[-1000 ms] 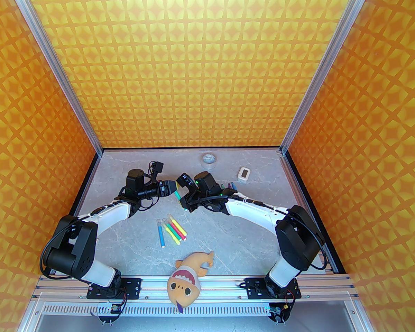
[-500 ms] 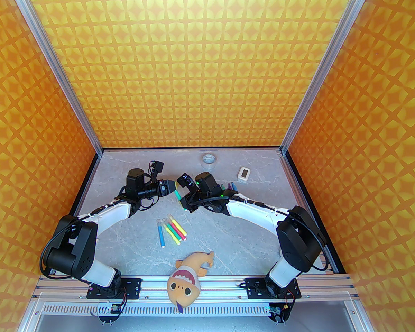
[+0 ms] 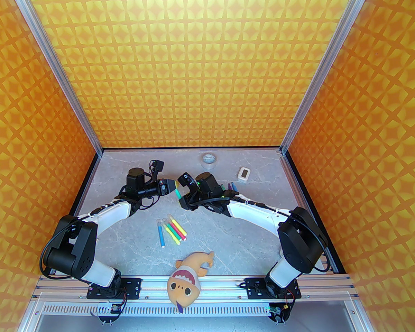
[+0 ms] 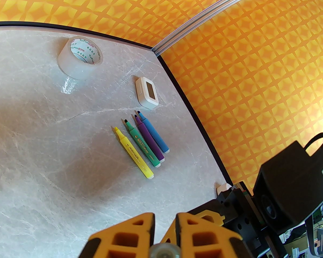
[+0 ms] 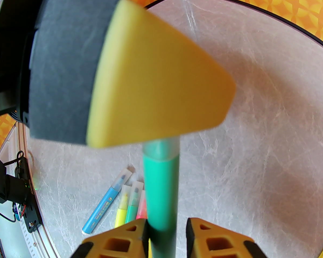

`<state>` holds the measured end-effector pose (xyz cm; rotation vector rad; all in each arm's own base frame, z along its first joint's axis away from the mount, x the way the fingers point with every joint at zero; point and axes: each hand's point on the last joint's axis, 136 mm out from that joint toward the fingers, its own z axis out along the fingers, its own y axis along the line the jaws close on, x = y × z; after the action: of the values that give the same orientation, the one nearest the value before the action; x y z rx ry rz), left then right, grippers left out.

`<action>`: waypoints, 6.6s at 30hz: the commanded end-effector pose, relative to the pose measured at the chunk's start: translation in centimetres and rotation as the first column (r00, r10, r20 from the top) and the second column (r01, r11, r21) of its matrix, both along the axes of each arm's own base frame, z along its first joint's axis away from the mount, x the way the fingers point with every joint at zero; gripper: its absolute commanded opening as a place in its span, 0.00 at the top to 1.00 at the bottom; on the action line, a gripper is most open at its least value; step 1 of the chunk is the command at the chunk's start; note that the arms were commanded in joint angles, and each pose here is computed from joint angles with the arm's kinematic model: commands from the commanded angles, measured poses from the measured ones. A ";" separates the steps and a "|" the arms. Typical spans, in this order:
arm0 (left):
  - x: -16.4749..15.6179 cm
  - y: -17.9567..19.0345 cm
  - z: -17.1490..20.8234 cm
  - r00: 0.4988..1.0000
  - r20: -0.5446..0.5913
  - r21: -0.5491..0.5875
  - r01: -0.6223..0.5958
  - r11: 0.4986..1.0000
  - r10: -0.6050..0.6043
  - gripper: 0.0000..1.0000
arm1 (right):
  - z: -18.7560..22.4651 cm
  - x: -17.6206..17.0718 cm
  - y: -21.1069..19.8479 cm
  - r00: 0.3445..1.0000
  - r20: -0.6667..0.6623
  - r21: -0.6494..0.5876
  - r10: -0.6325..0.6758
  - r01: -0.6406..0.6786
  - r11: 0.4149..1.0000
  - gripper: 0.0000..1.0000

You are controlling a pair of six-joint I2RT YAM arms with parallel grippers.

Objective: Open the pen caps

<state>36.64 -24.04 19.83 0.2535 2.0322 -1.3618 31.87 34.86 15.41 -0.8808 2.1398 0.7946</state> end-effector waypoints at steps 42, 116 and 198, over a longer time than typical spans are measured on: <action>3.3 2.4 6.5 0.992 0.080 0.012 -0.098 0.995 0.096 1.00 | -2.2 -4.6 -3.2 0.999 -0.023 0.011 0.033 -0.033 0.999 1.00; 12.9 20.8 -17.8 0.825 -0.156 0.895 -0.115 0.431 0.544 0.84 | -13.0 9.9 -16.2 0.754 0.104 -0.467 -0.649 0.613 0.637 0.97; -3.4 15.1 -4.0 0.885 0.268 0.400 -0.461 0.792 0.380 0.13 | -9.8 -4.6 0.8 0.949 -0.313 -0.487 0.050 -0.205 0.849 0.54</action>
<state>33.58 -8.70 15.10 0.1029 2.1104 -0.5254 27.81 35.06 5.99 -1.2103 2.6276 0.4693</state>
